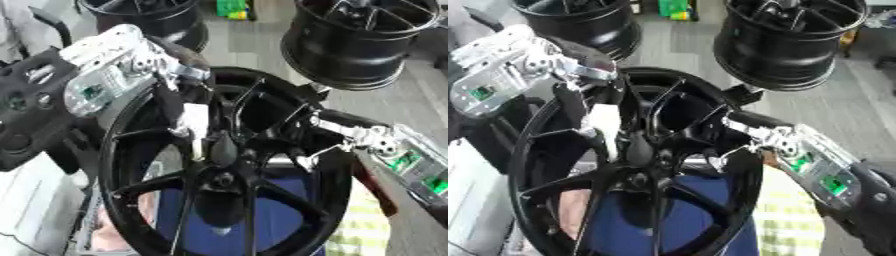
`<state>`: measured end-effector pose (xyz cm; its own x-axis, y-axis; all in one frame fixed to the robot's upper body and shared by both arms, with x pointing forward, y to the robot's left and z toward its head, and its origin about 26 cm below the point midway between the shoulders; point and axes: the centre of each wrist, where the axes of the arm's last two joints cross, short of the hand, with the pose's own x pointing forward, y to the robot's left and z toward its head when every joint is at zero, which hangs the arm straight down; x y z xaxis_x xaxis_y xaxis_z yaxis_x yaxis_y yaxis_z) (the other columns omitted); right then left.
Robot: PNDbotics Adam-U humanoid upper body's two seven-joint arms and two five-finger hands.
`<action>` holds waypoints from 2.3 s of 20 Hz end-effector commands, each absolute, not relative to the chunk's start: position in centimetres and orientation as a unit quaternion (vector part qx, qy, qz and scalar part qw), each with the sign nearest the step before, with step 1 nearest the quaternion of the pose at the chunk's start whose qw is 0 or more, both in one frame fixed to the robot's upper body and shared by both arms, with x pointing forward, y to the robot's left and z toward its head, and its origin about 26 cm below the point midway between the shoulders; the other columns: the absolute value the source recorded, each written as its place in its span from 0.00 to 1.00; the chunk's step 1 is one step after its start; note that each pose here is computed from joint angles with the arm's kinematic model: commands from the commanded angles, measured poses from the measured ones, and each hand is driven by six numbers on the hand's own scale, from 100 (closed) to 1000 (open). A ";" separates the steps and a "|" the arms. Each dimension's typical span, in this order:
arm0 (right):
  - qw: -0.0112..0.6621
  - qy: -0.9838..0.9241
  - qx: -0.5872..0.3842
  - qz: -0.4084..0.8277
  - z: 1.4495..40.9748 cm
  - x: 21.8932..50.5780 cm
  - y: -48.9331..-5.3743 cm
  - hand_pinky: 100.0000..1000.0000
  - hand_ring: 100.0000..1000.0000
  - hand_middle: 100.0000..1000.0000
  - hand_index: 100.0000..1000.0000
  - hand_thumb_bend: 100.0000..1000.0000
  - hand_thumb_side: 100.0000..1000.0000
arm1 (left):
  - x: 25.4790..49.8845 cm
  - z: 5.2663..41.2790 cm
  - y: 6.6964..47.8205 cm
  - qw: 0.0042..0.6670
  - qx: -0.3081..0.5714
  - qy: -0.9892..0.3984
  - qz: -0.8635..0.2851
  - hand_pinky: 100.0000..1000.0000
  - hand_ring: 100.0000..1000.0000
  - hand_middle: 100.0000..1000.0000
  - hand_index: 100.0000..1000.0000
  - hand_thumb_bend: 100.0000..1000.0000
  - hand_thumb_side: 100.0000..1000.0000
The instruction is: Pull the pin out of the wheel hub.
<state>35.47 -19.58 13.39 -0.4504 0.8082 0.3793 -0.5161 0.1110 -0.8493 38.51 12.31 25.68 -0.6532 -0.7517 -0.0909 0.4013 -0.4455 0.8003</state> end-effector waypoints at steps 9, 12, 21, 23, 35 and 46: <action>0.499 -0.549 -0.139 0.656 13.8 35.5 -19.5 0.78 0.66 0.57 0.68 0.00 0.11 | 37.6 28.2 12.5 0.355 0.249 -0.415 -0.800 0.72 0.40 0.17 0.38 0.42 0.00; 0.500 -0.547 -0.139 0.657 13.7 35.5 -19.5 0.78 0.66 0.57 0.68 0.00 0.10 | 37.0 29.3 12.6 0.345 0.256 -0.426 -0.797 0.72 0.40 0.16 0.36 0.45 0.00; 0.500 -0.547 -0.139 0.657 13.8 35.5 -19.5 0.78 0.66 0.57 0.68 0.00 0.11 | 34.8 33.5 13.9 0.321 0.275 -0.473 -0.773 0.72 0.38 0.13 0.32 0.49 0.00; 0.501 -0.547 -0.139 0.656 13.7 35.4 -19.6 0.78 0.66 0.57 0.68 0.00 0.10 | 34.6 33.8 14.0 0.321 0.278 -0.476 -0.770 0.72 0.37 0.11 0.29 0.43 0.00; 0.518 -0.546 -0.157 0.639 13.6 35.4 -21.2 0.78 0.66 0.57 0.68 0.00 0.10 | 32.9 38.7 25.6 0.441 0.386 -0.554 -0.591 0.71 0.36 0.10 0.29 0.31 0.00; 0.517 -0.554 -0.165 0.631 14.1 35.4 -21.5 0.78 0.66 0.57 0.68 0.00 0.09 | 32.0 37.8 37.1 0.547 0.467 -0.533 -0.445 0.72 0.38 0.12 0.32 0.22 0.00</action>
<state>35.35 -20.91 13.26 -0.4095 0.8276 0.3840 -0.4908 0.1550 -0.8574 33.00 35.78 35.52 -0.0052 -0.9834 0.1813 0.0677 0.1805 0.9812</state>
